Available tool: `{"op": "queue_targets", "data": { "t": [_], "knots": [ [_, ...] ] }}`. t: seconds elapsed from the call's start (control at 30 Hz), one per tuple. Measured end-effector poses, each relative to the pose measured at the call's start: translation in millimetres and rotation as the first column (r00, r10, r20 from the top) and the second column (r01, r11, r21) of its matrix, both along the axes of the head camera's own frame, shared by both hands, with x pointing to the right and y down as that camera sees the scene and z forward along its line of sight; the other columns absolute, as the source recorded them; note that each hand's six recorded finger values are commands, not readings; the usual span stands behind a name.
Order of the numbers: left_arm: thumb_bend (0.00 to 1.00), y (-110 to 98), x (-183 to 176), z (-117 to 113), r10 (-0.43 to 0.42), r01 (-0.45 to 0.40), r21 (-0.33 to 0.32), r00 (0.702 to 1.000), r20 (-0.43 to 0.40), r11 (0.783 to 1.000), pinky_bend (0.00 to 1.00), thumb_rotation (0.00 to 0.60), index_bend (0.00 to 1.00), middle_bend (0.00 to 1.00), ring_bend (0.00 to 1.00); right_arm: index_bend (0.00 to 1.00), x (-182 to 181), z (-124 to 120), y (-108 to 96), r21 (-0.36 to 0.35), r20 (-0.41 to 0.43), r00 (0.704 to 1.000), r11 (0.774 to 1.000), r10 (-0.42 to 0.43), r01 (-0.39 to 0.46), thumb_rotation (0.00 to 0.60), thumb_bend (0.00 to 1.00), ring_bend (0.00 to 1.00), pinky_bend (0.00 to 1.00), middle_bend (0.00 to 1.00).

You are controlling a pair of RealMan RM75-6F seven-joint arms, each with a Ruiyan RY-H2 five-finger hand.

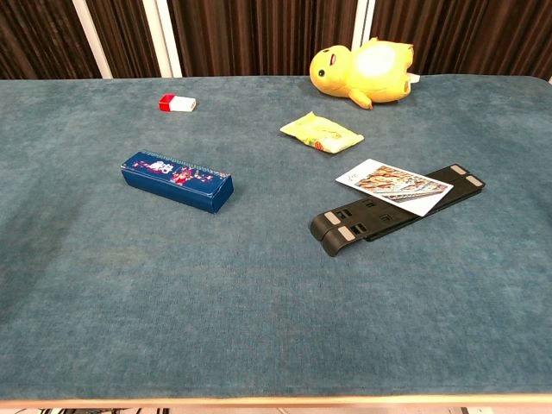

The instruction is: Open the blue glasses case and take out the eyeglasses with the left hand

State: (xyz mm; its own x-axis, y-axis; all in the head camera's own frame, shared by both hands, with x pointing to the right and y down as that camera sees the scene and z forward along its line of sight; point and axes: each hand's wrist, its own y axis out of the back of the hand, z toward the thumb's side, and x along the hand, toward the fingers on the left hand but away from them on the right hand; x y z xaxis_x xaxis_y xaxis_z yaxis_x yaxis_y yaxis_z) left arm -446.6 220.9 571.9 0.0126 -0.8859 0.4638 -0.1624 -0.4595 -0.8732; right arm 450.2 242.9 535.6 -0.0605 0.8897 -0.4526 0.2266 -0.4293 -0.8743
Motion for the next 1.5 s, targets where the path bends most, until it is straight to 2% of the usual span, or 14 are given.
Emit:
{"op": "queue_targets", "data": {
  "t": [0.8, 1.03, 1.13, 1.33, 1.5],
  "knots": [
    [0.07, 1.0, -0.2, 2.8, 0.007, -0.006, -0.017, 1.000, 0.023, 1.000, 0.03, 0.600, 0.00, 0.00, 0.00, 0.00, 2.5, 2.5, -0.4, -0.012, 0.001, 1.000, 1.000, 0.015, -0.015, 0.600, 0.11, 0.00, 0.20, 0.00],
    [0.09, -6.9, 4.2, 5.3, 0.023, -0.022, -0.020, 0.999, 0.038, 1.000, 0.04, 0.600, 0.00, 0.00, 0.00, 0.00, 4.6, 5.1, -1.2, -0.022, 0.003, 0.999, 0.999, 0.034, -0.034, 0.600, 0.12, 0.00, 0.20, 0.00],
    [0.10, -15.5, 11.8, 7.9, 0.047, -0.046, -0.026, 0.998, 0.042, 0.999, 0.04, 0.600, 0.00, 0.00, 0.00, 0.00, 4.4, 5.9, -1.6, -0.026, 0.005, 0.999, 0.999, 0.041, -0.041, 0.600, 0.12, 0.00, 0.20, 0.00],
    [0.13, -45.3, 41.5, 20.7, 0.118, -0.117, -0.055, 0.993, 0.029, 0.992, 0.05, 0.600, 0.00, 0.03, 0.00, 0.00, 5.0, 6.7, -1.3, -0.036, 0.009, 0.999, 0.998, 0.051, -0.051, 0.600, 0.13, 0.00, 0.20, 0.00],
    [0.16, -79.0, 83.1, 38.8, 0.216, -0.214, -0.094, 0.976, 0.016, 0.972, 0.05, 0.600, 0.00, 0.04, 0.00, 0.00, 6.2, 7.0, -1.5, -0.044, 0.017, 0.998, 0.997, 0.063, -0.062, 0.600, 0.13, 0.00, 0.20, 0.00]
  ]
}}
